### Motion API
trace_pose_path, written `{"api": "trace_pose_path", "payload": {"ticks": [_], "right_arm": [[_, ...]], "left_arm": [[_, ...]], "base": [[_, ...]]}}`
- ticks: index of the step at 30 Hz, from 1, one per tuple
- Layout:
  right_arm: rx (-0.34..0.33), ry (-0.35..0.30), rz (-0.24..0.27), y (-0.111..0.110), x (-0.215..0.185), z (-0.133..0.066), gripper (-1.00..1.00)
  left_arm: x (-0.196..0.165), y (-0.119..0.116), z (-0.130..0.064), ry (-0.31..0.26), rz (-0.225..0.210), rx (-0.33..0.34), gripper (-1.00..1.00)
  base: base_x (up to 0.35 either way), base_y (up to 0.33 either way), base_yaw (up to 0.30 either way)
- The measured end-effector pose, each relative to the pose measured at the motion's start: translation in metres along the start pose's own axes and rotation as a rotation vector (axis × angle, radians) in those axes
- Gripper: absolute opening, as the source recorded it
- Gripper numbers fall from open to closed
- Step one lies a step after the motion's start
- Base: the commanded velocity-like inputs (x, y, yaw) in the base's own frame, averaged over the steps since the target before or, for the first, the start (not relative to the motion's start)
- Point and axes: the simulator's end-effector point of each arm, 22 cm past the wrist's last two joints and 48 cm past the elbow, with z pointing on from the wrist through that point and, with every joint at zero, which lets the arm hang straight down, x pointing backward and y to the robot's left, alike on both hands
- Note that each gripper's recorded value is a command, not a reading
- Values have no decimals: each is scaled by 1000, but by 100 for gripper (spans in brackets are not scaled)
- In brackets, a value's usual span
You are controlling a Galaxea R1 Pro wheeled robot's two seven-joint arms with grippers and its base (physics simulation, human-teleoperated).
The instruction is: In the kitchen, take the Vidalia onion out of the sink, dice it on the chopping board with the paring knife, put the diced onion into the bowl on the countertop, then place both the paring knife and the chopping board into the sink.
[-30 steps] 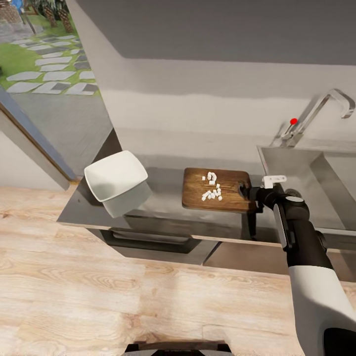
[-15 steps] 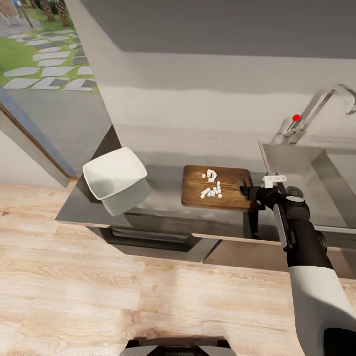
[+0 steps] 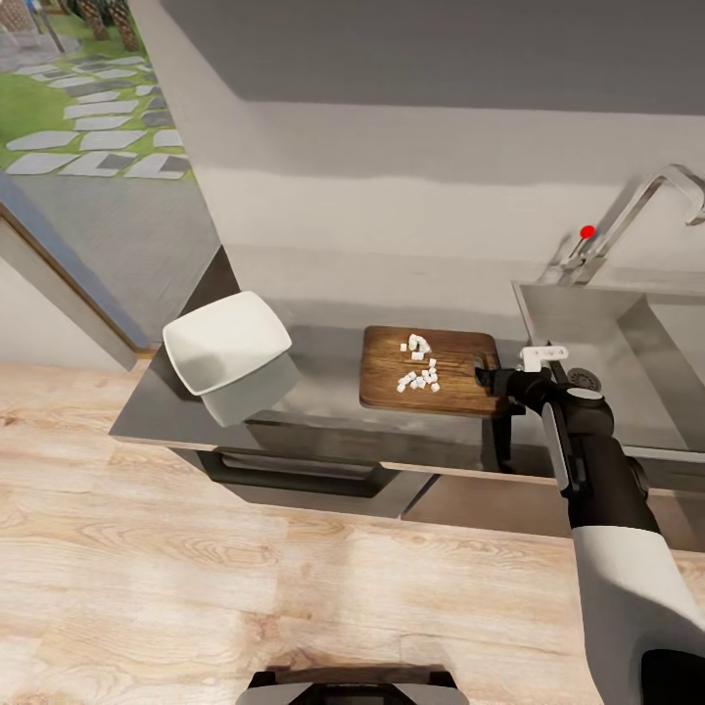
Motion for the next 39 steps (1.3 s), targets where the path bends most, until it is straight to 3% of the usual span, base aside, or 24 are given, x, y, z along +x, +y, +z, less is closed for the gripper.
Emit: {"api": "trace_pose_path", "payload": {"ticks": [39], "right_arm": [[12, -31, -15, -3, -23, -15, -100]], "left_arm": [[-14, -2, 3, -42, -5, 3, 100]], "base": [[0, 0, 0]]}}
